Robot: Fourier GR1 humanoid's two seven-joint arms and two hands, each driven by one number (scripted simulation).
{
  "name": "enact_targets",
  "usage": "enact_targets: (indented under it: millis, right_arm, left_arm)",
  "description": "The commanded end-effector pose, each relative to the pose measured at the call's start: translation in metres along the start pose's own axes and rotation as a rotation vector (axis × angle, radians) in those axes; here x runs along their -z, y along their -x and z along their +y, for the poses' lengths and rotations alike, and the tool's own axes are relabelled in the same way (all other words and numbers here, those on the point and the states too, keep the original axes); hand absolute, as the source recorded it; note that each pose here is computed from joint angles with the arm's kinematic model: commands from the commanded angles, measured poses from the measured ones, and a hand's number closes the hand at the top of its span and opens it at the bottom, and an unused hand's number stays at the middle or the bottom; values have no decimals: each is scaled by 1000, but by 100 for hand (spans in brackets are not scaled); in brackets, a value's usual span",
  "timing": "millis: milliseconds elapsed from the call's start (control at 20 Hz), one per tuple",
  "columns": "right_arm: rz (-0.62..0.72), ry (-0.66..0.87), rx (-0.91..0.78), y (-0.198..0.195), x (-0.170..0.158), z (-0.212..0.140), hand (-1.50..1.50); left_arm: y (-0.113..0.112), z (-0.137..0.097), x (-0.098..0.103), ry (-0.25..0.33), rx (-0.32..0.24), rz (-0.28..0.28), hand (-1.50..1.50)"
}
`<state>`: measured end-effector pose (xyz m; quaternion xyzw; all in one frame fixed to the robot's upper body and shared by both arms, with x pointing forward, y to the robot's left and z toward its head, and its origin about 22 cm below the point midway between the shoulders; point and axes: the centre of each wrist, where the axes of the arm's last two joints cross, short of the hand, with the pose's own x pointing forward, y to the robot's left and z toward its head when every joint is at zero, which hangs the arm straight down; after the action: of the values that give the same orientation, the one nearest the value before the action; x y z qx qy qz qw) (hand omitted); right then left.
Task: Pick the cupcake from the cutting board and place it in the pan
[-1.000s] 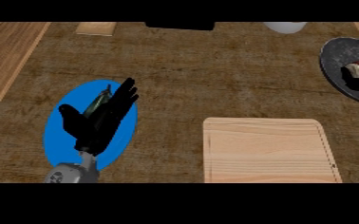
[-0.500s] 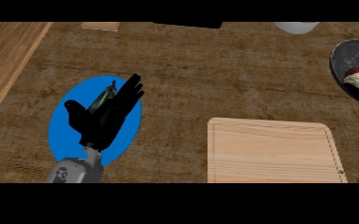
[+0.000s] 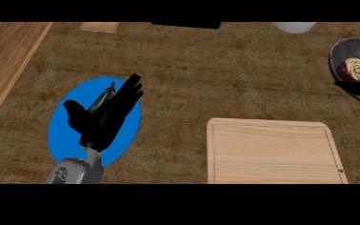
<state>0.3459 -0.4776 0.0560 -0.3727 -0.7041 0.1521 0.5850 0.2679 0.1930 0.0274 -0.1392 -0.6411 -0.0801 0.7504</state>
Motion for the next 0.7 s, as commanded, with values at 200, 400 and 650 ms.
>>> enact_targets:
  millis: [200, 400, 650]
  right_arm:
    - [56, -23, 317, 9, -6, -35, -150]
    - [69, -100, 382, 21, -19, -49, -150]
    - [26, -191, 425, 26, -27, -81, -150]
  left_arm:
    - [7, -2, -2, -10, -1, 9, 0]
    - [-1, -4, -1, -8, -5, -7, 0]
    - [8, -3, -2, -21, -20, -1, 0]
